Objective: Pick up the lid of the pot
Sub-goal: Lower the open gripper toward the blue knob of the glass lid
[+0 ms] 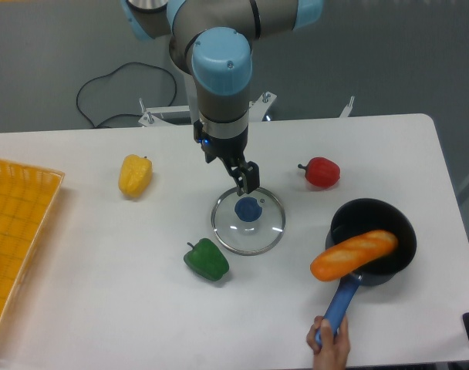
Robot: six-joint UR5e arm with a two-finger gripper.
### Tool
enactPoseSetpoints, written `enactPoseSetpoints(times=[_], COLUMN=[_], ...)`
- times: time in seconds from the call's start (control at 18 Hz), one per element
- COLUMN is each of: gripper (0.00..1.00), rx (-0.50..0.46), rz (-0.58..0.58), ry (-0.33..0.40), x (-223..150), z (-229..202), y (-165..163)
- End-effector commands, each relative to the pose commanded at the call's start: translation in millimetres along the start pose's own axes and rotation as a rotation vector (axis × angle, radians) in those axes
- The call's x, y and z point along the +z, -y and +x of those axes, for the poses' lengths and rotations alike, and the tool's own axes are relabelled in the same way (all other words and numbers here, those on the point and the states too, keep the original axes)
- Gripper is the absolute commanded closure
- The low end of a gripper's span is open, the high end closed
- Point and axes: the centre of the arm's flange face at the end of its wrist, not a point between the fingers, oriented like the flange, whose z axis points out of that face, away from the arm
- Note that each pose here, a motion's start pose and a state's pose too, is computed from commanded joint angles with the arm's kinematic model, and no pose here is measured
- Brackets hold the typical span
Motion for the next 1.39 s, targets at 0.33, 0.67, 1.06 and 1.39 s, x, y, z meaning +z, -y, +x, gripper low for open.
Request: enactPoseSetpoints(times=[0.33, 0.67, 1.06, 1.39], gripper=[0.00, 0.00, 0.00, 0.00], rx=[-0.014, -0.118, -0.241, -0.233], rz=[0.031, 0.028, 0.063, 0.053], ry=[-0.018, -0.040, -0.081, -0.094], x=[2, 13, 25, 45], z=[3, 12, 12, 2], y=[3, 1, 4, 7])
